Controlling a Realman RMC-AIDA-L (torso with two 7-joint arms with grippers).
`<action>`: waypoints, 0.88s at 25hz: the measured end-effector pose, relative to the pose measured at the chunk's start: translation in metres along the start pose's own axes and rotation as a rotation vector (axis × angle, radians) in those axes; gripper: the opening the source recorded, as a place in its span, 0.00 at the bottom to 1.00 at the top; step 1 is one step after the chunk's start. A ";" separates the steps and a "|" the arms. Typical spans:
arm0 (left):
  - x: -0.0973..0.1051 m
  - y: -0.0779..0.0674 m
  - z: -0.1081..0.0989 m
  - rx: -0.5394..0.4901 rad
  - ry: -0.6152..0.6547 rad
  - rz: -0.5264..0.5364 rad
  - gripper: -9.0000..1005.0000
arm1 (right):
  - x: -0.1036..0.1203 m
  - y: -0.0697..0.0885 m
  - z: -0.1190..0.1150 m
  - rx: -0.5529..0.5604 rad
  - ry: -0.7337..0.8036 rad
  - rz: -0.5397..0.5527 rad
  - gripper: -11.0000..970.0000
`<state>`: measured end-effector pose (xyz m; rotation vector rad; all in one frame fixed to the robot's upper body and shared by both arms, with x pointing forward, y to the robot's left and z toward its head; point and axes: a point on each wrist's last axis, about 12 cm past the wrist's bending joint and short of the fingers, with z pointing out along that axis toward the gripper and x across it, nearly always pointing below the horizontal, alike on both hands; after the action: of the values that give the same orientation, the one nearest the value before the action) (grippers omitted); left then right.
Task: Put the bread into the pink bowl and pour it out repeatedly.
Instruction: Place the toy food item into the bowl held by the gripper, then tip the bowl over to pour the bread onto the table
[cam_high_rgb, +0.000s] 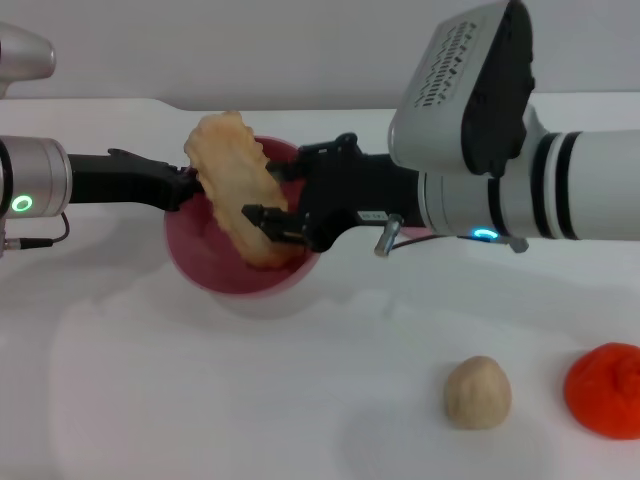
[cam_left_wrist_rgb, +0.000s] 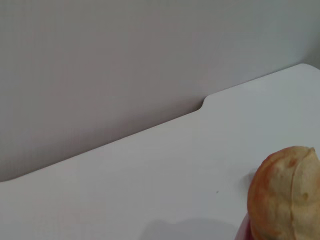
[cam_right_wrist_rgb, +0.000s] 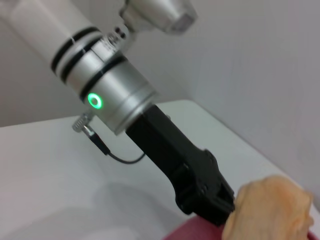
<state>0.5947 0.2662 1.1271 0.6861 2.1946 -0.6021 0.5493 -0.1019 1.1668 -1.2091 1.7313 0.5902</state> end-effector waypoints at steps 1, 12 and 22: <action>0.000 0.000 0.000 -0.001 0.000 -0.001 0.05 | -0.002 0.000 -0.002 0.005 -0.008 -0.012 0.53; 0.001 0.000 0.002 -0.008 -0.001 0.000 0.05 | -0.022 -0.023 -0.020 0.222 -0.201 -0.113 0.53; 0.003 0.000 0.006 -0.013 -0.004 -0.015 0.05 | -0.016 -0.030 -0.068 0.385 -0.677 -0.117 0.53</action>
<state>0.5958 0.2632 1.1206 0.6611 2.2000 -0.5955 0.5503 -0.1598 1.2156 -0.7154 1.1209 0.4906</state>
